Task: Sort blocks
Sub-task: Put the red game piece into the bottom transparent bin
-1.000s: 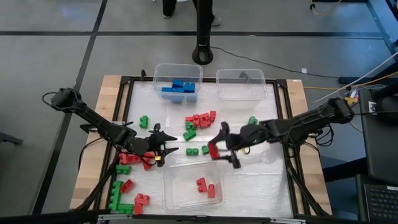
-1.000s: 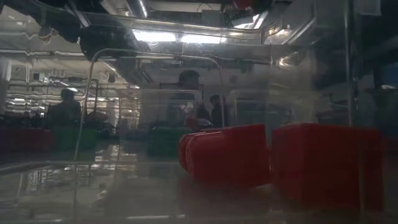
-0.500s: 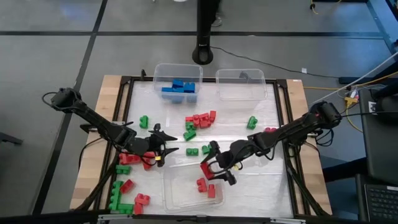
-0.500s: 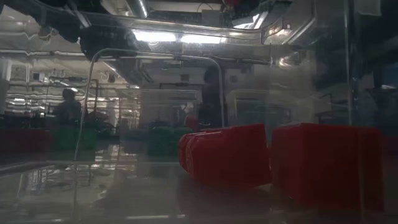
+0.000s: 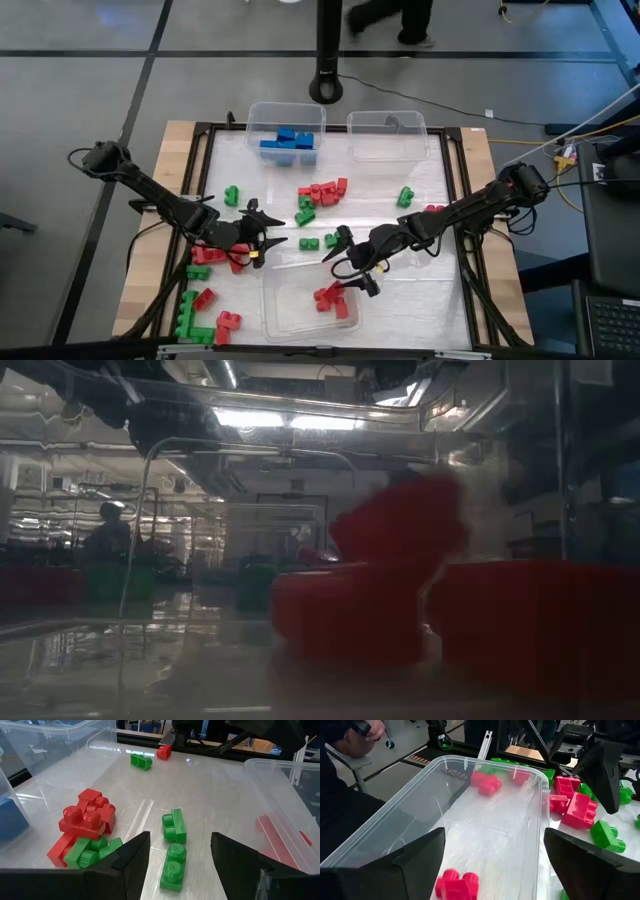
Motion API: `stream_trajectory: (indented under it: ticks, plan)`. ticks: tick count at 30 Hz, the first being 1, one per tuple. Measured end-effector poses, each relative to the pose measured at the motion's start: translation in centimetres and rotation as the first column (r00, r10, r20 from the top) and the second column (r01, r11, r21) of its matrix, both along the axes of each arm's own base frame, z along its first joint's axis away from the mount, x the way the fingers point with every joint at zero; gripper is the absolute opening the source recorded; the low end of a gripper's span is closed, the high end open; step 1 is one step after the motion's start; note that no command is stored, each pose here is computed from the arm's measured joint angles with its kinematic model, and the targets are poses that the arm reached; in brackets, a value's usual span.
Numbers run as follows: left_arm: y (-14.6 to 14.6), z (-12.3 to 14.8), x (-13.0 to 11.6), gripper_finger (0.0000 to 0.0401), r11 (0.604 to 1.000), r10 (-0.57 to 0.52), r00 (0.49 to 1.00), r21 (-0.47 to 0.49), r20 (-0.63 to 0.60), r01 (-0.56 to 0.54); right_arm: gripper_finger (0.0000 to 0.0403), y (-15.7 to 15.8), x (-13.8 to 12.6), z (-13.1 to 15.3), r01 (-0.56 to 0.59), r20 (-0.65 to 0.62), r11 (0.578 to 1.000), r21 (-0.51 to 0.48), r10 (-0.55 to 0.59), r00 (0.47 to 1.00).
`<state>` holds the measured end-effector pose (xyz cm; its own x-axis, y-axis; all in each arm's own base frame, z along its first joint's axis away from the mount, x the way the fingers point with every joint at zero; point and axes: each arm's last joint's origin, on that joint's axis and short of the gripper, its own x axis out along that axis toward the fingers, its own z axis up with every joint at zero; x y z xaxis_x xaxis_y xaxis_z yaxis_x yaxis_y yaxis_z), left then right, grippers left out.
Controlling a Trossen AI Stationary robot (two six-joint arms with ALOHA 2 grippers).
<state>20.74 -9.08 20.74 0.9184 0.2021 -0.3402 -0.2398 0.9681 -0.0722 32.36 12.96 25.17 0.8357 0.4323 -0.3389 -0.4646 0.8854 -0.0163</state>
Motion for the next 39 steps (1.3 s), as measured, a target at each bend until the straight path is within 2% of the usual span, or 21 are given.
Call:
stream_trajectory:
  ticks: [4,7,9,11,14,17,20,23,25,27,34,37,39]
  plan:
    - [0.0,0.0,0.0,0.0198,1.0,0.0,1.0,0.0,0.0,0.0,0.0339,-0.7,-0.5,0.1,-0.033,-0.062,0.999,0.001,0.033,0.998]
    - [0.0,0.0,0.0,0.0198,1.0,0.0,1.0,0.0,-0.001,0.0,0.0339,-2.7,-1.8,1.8,-0.035,-0.127,0.999,0.011,0.036,0.991]
    - [0.0,0.0,0.0,0.0198,1.0,0.0,1.0,0.0,-0.001,0.0,0.0339,-4.4,-2.9,2.8,0.014,-0.223,1.0,-0.011,-0.016,0.975]
    - [0.0,0.0,0.0,0.0198,1.0,0.0,1.0,0.001,-0.002,0.0,0.0339,-5.9,-4.4,3.1,0.106,-0.331,0.991,-0.086,-0.129,0.935]
    - [0.0,0.0,0.0,0.0198,1.0,0.0,1.0,0.001,-0.002,0.0,0.0339,-7.8,-6.8,3.6,0.247,-0.43,0.939,-0.238,-0.33,0.84]
    - [0.0,-0.1,0.0,0.0198,1.0,0.0,1.0,0.003,-0.006,0.0,0.034,-9.3,-9.1,3.3,0.327,-0.49,0.845,-0.424,-0.517,0.702]
    - [0.0,-0.1,0.0,0.0198,1.0,0.0,1.0,0.003,-0.006,0.0,0.034,-10.4,-11.0,2.5,0.299,-0.537,0.75,-0.59,-0.641,0.548]
    - [0.0,-0.1,0.0,0.0198,1.0,0.0,1.0,0.003,-0.005,0.0,0.034,-11.4,-12.3,1.6,0.232,-0.588,0.708,-0.667,-0.692,0.419]
    - [0.0,-0.1,0.0,0.0198,1.0,0.0,1.0,0.003,-0.005,0.0,0.034,-12.0,-12.9,0.7,0.195,-0.621,0.704,-0.683,-0.7,0.353]
    - [0.0,-0.1,0.0,0.0198,1.0,0.0,1.0,0.003,-0.005,0.0,0.034,-12.5,-13.4,-0.2,0.174,-0.648,0.712,-0.68,-0.695,0.311]
    - [0.0,-0.1,0.0,0.0198,1.0,0.0,1.0,0.004,-0.006,0.0,0.034,-13.7,-15.5,-4.1,0.073,-0.753,0.768,-0.636,-0.638,0.161]
    - [0.0,-0.1,0.0,0.0198,1.0,0.0,1.0,0.005,-0.008,0.0,0.034,-13.7,-16.1,-5.3,0.074,-0.766,0.775,-0.628,-0.632,0.119]
    - [0.0,-0.1,0.0,0.0198,1.0,0.0,1.0,0.005,-0.007,0.0,0.034,-13.7,-16.2,-5.6,0.082,-0.75,0.759,-0.646,-0.651,0.115]
